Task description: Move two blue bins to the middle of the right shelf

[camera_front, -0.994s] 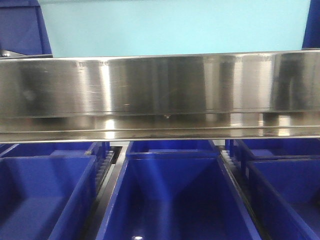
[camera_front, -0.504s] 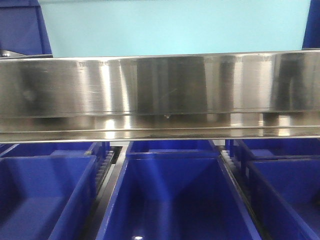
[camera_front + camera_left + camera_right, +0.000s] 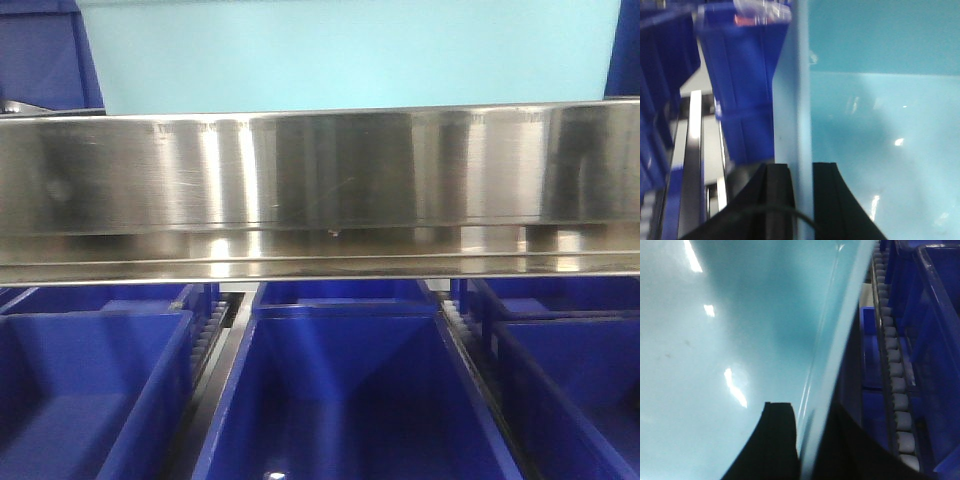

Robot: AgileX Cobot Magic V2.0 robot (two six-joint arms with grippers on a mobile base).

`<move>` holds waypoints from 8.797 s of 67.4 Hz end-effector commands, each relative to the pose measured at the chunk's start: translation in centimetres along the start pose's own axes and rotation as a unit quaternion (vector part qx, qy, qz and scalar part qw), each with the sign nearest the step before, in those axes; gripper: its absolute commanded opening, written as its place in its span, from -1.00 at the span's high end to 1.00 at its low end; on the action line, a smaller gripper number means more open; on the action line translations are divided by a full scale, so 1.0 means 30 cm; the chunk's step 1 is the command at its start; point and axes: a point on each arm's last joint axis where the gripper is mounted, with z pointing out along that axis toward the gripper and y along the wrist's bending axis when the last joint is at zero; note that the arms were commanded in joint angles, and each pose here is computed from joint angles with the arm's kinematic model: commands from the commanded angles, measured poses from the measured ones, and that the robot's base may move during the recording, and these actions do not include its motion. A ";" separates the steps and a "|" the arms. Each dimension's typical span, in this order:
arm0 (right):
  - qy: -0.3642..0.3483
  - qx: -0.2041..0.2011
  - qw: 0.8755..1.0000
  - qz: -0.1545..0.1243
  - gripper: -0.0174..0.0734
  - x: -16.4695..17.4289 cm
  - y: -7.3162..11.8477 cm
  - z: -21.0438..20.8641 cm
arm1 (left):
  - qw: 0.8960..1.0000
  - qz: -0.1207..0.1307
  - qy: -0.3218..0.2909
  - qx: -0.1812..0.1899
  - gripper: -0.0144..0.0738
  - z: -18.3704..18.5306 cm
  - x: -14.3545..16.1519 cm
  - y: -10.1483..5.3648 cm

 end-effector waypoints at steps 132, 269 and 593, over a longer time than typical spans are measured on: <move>0.132 -0.035 0.991 0.011 -0.61 0.077 0.026 0.193 | 0.980 -0.007 0.194 -0.050 -0.58 0.066 0.141 0.058; 0.227 -0.027 0.973 0.023 0.96 0.272 0.011 0.379 | 0.925 -0.066 0.374 -0.034 0.92 0.196 0.461 0.093; -0.075 -0.057 0.995 0.025 0.96 0.083 0.024 0.002 | 0.995 -0.089 -0.027 0.029 0.92 -0.073 0.028 0.078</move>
